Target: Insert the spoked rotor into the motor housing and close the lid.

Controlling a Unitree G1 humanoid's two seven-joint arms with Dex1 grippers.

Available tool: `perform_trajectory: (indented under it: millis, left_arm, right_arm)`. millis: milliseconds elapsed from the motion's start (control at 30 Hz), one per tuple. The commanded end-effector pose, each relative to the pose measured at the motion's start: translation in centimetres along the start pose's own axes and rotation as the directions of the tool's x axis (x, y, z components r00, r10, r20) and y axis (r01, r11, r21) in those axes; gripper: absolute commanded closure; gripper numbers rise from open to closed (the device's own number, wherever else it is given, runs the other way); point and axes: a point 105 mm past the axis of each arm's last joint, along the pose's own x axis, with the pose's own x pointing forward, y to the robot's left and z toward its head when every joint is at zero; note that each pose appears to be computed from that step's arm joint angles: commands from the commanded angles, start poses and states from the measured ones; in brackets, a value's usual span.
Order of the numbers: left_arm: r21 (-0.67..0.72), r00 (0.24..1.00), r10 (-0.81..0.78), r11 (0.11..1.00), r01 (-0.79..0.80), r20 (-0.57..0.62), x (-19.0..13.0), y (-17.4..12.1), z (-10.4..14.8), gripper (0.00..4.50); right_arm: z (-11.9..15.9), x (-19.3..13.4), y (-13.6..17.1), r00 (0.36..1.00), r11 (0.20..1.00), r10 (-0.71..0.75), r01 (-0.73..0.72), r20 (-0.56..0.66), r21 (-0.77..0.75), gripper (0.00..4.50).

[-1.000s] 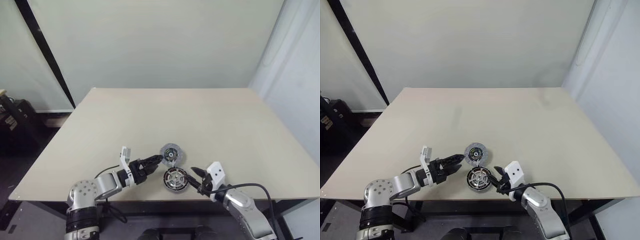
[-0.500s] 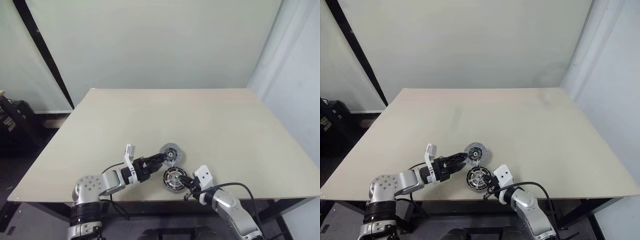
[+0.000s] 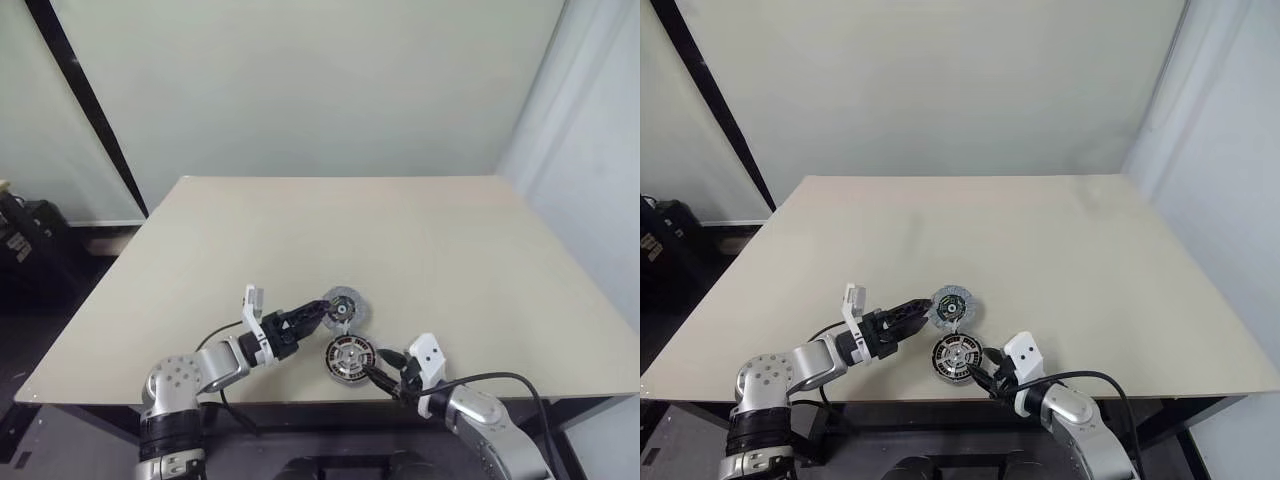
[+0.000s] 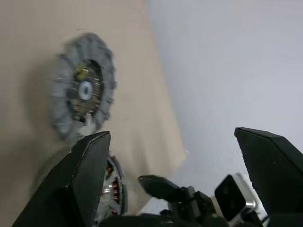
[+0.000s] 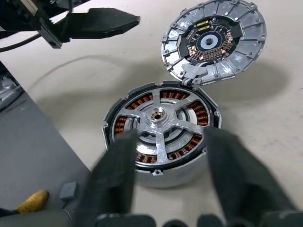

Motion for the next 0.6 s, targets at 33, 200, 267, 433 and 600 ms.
perform_trajectory:
  millis: [33, 200, 267, 433, 600]
  left_arm:
    - [0.074, 0.994, -0.006, 0.997, -0.002, 0.111, -0.6, -0.8, 2.3, 0.00]
    - [0.103, 0.969, 0.074, 0.990, -0.100, 0.235, -1.0, 0.7, 4.8, 0.00]
    - [0.105, 0.959, 0.107, 0.985, -0.138, 0.263, -1.1, 1.3, 5.6, 0.39]
    - [0.153, 0.923, 0.177, 0.959, -0.240, 0.342, -0.9, 2.6, 7.9, 1.94]
    - [0.182, 0.885, 0.310, 0.904, -0.387, 0.347, 0.6, 4.8, 8.9, 3.71]
  right_arm:
    - [1.4, -0.8, -0.2, 0.999, 1.000, -0.009, 0.010, 0.052, -0.017, 0.69]
    - [0.9, -1.5, -0.2, 0.999, 1.000, -0.022, 0.022, 0.038, 0.000, 0.01]
    - [0.8, -1.8, -0.3, 0.999, 0.999, -0.033, 0.034, 0.032, -0.003, 0.00]
    - [0.5, -2.3, -0.6, 0.998, 0.998, -0.060, 0.060, 0.022, -0.016, 0.00]
    - [0.6, -2.5, -0.6, 0.997, 0.997, -0.074, 0.074, 0.027, -0.020, 0.00]
